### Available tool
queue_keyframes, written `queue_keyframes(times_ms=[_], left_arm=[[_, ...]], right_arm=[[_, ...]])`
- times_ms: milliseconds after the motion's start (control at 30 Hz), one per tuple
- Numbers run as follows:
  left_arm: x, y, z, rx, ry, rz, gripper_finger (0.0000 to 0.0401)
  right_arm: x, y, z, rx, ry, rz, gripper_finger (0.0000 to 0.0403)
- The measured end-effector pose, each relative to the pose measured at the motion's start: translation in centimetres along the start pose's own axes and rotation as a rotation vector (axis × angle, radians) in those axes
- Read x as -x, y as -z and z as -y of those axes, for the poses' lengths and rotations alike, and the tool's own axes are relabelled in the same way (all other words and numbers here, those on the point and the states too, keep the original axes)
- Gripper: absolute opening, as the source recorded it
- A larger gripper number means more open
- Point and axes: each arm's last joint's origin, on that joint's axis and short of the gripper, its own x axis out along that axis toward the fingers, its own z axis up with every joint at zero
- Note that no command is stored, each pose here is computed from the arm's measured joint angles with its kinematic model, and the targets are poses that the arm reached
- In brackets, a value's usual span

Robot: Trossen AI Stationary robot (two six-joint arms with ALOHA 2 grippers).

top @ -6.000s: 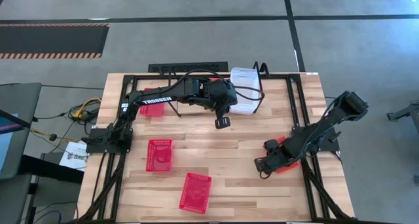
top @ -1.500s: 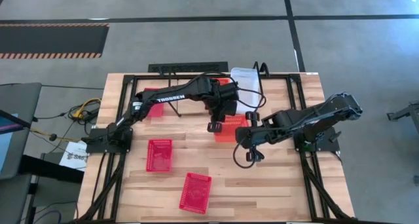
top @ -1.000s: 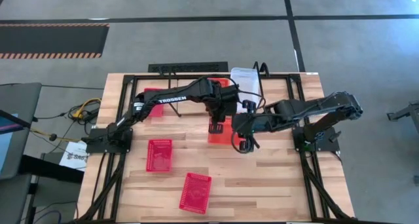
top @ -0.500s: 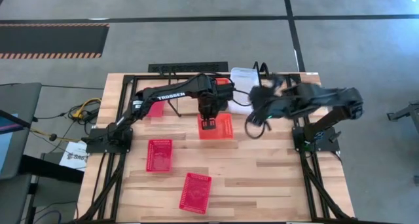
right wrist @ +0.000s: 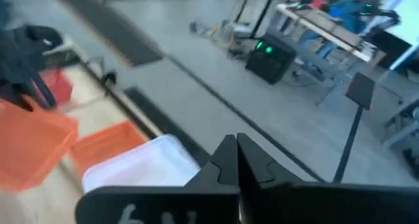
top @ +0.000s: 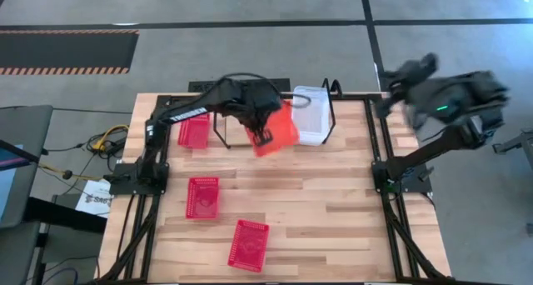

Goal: Stack baskets on shelf by color
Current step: Stack the orange bin on top of the orange bins on the shelf

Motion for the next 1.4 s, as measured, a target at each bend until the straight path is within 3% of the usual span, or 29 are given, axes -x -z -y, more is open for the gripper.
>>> queue_keyframes(times_ms=[133, 300, 600, 733, 1000, 1400], left_arm=[[2.1, -0.3, -1.2, 0.281, -0.134, 0.168, 0.0], [2.1, -1.0, -1.4, 0.649, -0.232, 0.326, 0.0], [-3.1, -2.0, -0.4, 0.943, -0.281, 0.326, 0.0], [-6.1, -2.1, -0.4, 1.024, -0.249, 0.228, 0.0], [-8.1, -1.6, -0.5, 1.143, -0.265, 0.153, 0.0], [-13.2, -2.0, -1.3, 1.146, -0.263, 0.02, 0.0]], right_arm=[[1.7, 1.2, 3.7, -0.105, 0.0, 0.047, 0.0005], [3.2, 2.6, 6.9, -0.159, -0.017, 0.087, 0.0004], [4.2, 5.8, 10.1, -0.182, -0.022, 0.111, 0.0002], [4.2, 7.4, 10.7, -0.175, -0.024, 0.108, 0.0002], [4.0, 9.2, 10.7, -0.158, -0.048, 0.094, 0.0002], [4.0, 9.5, 10.9, -0.129, -0.061, 0.093, 0.0002]])
